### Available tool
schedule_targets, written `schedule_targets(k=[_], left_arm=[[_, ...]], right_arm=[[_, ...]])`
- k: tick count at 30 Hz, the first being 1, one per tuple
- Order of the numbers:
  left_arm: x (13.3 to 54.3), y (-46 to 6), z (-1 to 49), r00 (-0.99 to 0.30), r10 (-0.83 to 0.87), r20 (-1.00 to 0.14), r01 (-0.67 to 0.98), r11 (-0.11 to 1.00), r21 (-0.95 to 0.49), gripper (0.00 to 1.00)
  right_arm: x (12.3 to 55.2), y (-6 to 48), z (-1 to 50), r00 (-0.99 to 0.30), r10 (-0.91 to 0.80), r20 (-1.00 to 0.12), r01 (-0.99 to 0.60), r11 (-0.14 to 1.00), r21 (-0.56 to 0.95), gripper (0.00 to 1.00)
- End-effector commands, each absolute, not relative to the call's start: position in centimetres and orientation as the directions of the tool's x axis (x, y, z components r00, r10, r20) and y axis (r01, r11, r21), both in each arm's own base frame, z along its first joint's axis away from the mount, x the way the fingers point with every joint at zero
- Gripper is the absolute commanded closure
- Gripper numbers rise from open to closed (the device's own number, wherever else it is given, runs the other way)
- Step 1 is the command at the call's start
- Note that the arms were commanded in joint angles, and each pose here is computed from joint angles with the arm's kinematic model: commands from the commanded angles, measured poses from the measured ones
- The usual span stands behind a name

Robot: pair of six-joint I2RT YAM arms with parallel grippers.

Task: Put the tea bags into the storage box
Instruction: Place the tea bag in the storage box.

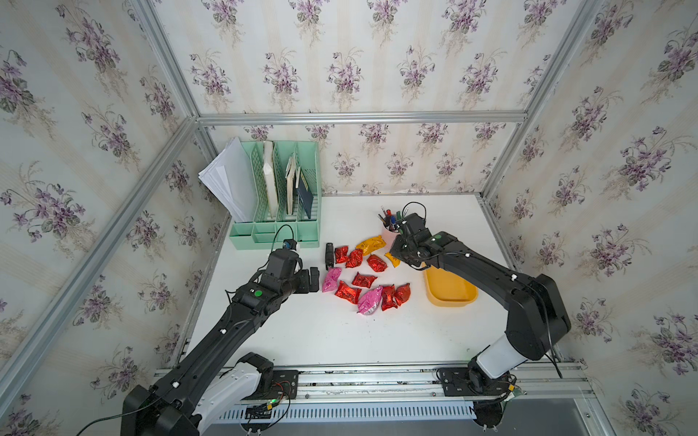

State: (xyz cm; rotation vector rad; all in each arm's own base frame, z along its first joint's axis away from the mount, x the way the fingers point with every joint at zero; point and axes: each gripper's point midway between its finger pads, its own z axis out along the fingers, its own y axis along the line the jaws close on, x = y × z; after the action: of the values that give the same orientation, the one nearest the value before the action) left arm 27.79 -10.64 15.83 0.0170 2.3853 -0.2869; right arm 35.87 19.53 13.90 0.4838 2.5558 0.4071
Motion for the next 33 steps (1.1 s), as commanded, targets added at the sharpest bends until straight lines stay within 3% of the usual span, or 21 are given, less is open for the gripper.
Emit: schedule_targets(k=[1, 5, 10, 17, 24, 29, 33], left_arm=[[28.6, -11.9, 17.0, -0.725, -0.041, -0.687, 0.154, 0.963, -0.22, 0.01], [29.2, -12.6, 17.3, -0.726, -0.029, -0.687, 0.176, 0.958, -0.226, 0.01], [29.6, -12.1, 15.9, -0.762, -0.066, -0.644, 0.105, 0.969, -0.224, 0.01], [29.2, -12.2, 14.7, -0.777, -0.259, -0.573, -0.054, 0.935, -0.35, 0.01], [27.6, -11.5, 15.0, -0.77, -0.285, -0.57, -0.11, 0.94, -0.321, 0.01], [26.6, -11.0, 15.1, -0.764, -0.303, -0.57, -0.138, 0.939, -0.314, 0.01], [26.1, -10.8, 15.3, -0.756, -0.308, -0.577, -0.139, 0.938, -0.318, 0.01]], right_arm=[[35.5, 15.4, 14.2, -0.837, 0.352, -0.42, 0.232, 0.922, 0.31, 0.76], [35.6, 11.0, 13.9, -0.851, 0.355, -0.388, 0.231, 0.915, 0.331, 0.75], [35.8, 6.3, 11.0, -0.88, 0.32, -0.35, 0.247, 0.94, 0.237, 0.75], [36.4, 5.3, 6.4, -0.926, 0.227, -0.302, 0.199, 0.973, 0.121, 0.74], [38.7, 5.7, 5.2, -0.942, 0.144, -0.303, 0.12, 0.988, 0.095, 0.72], [39.4, 7.4, 5.7, -0.943, 0.144, -0.301, 0.09, 0.978, 0.188, 0.66], [39.6, 7.2, 7.6, -0.925, 0.189, -0.331, 0.128, 0.972, 0.197, 0.49]])
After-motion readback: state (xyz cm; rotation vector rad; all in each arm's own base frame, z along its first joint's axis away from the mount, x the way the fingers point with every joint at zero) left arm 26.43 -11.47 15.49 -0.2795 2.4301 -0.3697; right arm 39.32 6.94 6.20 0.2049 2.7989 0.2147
